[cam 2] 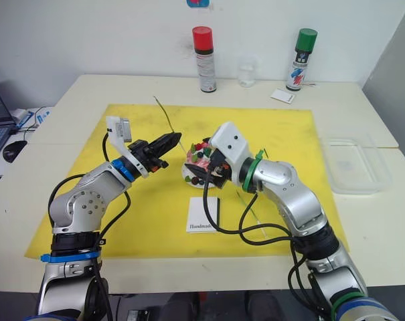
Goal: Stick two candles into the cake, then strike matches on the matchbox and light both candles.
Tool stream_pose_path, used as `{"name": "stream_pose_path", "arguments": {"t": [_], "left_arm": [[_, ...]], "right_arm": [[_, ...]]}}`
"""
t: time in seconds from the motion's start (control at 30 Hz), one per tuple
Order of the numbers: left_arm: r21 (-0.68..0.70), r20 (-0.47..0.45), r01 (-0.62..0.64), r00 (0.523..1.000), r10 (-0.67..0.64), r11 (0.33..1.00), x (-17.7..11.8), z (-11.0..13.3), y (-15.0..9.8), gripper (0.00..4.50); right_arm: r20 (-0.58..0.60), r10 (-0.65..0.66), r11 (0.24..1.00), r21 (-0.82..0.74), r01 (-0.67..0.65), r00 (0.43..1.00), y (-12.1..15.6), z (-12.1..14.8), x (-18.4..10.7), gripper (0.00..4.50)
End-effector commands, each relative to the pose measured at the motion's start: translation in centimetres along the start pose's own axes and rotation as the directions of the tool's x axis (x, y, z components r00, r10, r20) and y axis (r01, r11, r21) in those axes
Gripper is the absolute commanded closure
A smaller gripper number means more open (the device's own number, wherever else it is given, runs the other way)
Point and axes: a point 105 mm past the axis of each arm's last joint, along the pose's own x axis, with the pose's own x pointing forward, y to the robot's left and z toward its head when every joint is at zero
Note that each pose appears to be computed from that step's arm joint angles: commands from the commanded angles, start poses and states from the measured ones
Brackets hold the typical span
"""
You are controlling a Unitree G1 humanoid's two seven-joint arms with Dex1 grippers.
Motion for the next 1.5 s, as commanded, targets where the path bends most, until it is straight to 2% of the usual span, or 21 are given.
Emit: {"name": "stream_pose_path", "arguments": {"t": [0.03,0.93,1.3,1.5], "left_arm": [[0.039,0.031,0.020,0.999,-0.021,0.999,0.2,0.8,-0.4,4.50],[0.042,0.036,0.037,0.999,-0.038,0.998,1.0,0.2,-0.5,4.50],[0.079,-0.035,0.052,0.998,-0.050,0.995,0.5,-2.7,-1.5,4.50],[0.112,-0.028,0.030,0.999,-0.027,0.993,0.3,-3.8,-1.5,4.50]], "right_arm": [[0.056,-0.028,0.999,-0.027,0.030,0.998,-0.4,1.7,-0.5,0.64],[0.045,-0.053,0.998,-0.015,0.053,0.998,-0.5,1.8,-1.0,0.64],[0.043,-0.054,0.998,-0.015,0.054,0.998,-0.5,1.7,-1.0,0.64],[0.045,-0.047,0.999,-0.016,0.048,0.998,-0.5,1.7,-1.0,0.64]]}}
